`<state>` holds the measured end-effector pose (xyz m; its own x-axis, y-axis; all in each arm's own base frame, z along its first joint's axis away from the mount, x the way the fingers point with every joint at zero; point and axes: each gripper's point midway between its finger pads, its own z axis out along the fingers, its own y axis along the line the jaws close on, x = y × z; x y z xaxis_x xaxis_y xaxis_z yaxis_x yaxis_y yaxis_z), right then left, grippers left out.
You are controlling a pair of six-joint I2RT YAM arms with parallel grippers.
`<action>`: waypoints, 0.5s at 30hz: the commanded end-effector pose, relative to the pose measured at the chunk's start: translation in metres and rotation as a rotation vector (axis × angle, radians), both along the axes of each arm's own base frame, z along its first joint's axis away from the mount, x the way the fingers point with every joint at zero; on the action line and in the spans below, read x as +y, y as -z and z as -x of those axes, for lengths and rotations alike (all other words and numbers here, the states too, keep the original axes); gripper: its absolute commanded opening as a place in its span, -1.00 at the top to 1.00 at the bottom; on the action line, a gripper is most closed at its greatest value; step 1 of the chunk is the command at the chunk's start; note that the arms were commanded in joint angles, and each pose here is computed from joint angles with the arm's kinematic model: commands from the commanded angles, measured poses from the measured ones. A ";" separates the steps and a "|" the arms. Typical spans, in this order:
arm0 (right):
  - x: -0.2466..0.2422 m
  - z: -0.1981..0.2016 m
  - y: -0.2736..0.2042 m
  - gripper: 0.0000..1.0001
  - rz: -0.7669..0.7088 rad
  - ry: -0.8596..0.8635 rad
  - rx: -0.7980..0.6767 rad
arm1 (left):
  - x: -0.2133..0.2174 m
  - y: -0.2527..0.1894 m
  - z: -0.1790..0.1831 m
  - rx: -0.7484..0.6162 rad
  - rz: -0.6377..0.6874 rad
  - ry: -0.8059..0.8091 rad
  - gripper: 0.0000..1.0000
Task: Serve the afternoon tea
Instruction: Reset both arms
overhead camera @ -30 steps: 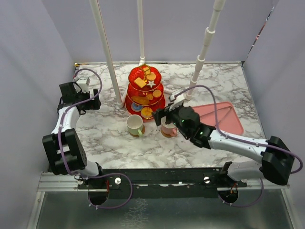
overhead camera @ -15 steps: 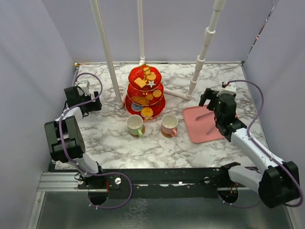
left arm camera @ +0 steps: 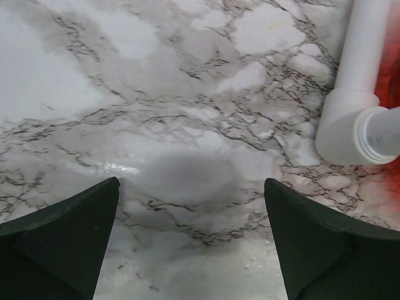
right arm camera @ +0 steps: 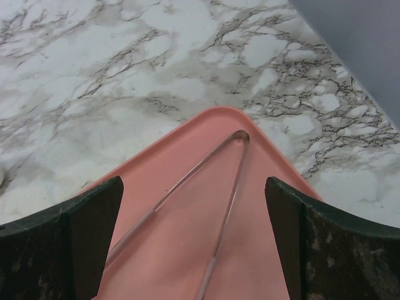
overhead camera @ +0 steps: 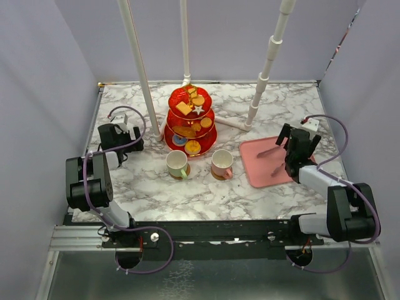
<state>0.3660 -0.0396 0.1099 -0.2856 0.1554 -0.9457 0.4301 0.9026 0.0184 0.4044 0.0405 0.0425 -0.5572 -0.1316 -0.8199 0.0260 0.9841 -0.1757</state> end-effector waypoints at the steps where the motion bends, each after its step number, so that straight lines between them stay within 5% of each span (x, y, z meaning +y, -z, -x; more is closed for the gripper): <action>1: -0.016 -0.011 -0.006 -1.00 0.029 0.032 -0.099 | -0.019 -0.007 -0.013 -0.130 -0.062 0.004 -0.98; 15: -0.006 -0.027 0.007 -1.00 0.088 -0.096 -0.188 | -0.047 -0.034 -0.005 -0.387 -0.139 -0.033 -0.98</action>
